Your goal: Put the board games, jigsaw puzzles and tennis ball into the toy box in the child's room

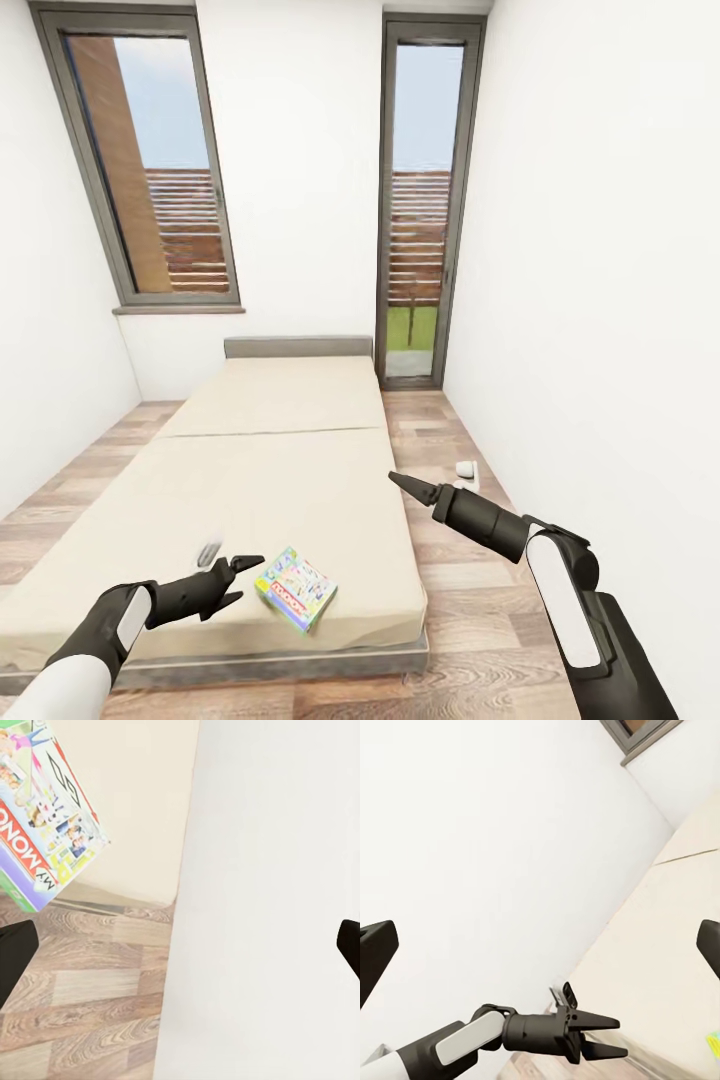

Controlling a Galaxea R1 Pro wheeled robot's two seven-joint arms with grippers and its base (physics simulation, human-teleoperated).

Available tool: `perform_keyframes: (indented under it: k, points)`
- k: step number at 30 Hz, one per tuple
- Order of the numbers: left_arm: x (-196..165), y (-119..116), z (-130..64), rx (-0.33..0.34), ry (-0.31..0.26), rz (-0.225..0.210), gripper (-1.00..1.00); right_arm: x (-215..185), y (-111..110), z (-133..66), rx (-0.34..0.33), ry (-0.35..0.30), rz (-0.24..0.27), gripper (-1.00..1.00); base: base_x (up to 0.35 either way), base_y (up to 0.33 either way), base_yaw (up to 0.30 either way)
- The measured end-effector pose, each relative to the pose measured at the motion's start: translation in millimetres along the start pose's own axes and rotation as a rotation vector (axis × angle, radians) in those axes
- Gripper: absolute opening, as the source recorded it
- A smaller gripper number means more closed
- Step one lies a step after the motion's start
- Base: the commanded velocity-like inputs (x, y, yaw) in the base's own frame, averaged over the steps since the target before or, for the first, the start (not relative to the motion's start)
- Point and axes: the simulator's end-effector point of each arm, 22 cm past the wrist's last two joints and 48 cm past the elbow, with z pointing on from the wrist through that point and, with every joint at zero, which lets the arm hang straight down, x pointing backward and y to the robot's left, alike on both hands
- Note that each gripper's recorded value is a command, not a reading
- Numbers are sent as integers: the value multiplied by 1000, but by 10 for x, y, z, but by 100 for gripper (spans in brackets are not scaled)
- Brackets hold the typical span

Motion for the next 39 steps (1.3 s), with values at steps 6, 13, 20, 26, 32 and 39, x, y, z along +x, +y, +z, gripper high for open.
perform_keyframes:
  k: [6,13,20,26,32,39]
  points:
    - [23,85,46,0,1,-1,100,67,-70,-17,0,-1,-1,100,0,0,0]
    - [51,186,104,-1,1,-2,100,150,-143,-32,-2,-2,-1,100,0,0,0]
    - [65,303,146,-4,-1,-1,100,236,-223,-58,-1,-2,0,100,0,0,0]
    - [81,401,186,-6,-3,0,100,294,-260,-86,-13,-6,2,100,0,0,0]
    - [123,479,259,-5,-3,3,100,215,-3,-207,-169,-60,48,100,0,0,0]
    - [165,582,333,-6,-4,7,100,254,142,-397,-304,-114,102,100,0,0,0]
